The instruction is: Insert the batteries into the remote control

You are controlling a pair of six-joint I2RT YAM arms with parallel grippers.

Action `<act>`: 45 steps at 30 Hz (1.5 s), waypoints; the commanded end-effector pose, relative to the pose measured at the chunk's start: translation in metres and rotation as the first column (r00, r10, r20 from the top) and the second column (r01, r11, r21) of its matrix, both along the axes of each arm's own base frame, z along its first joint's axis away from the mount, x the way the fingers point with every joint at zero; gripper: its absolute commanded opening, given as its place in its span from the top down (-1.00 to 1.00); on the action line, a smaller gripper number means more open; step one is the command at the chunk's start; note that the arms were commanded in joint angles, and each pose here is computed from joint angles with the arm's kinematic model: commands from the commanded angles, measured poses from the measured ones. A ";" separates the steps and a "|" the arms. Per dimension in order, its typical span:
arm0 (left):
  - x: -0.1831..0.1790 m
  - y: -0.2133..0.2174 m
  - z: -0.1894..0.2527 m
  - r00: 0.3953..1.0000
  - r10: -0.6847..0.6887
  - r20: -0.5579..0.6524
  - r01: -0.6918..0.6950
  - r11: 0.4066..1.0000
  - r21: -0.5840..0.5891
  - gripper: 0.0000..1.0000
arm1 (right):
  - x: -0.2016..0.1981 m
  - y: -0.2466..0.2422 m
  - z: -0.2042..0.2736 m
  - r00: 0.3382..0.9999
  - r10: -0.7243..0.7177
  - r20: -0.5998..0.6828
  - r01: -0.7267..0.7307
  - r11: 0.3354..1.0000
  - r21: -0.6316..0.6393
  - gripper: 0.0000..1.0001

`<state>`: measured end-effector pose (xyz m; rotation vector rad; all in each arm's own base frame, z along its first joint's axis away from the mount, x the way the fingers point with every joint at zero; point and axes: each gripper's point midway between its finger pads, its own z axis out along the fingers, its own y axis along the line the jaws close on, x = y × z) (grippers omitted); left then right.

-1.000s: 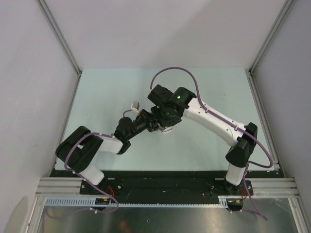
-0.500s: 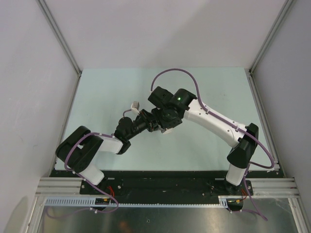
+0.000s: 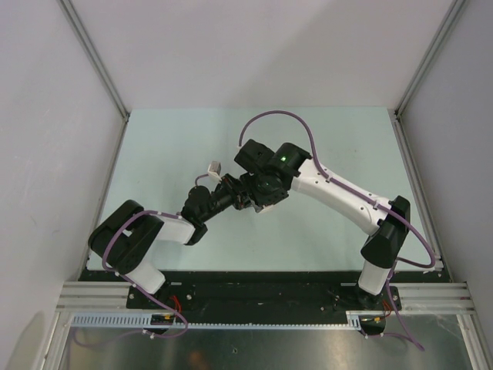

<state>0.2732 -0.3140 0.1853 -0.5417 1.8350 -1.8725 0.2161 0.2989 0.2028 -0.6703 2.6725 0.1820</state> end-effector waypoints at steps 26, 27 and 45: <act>0.000 0.000 0.023 0.997 0.010 0.075 -0.007 0.999 -0.039 0.99 | 0.002 -0.005 0.013 0.999 -0.030 0.036 0.028 0.999 0.036 -0.16; 0.000 0.000 0.024 0.997 0.010 0.076 -0.007 0.999 -0.040 1.00 | 0.003 -0.005 0.013 0.999 -0.033 0.037 0.031 0.999 0.037 -0.17; 0.001 -0.002 0.024 0.997 0.008 0.079 -0.004 0.999 -0.040 1.00 | 0.012 -0.009 0.023 0.996 -0.059 0.062 0.056 0.997 0.053 -0.25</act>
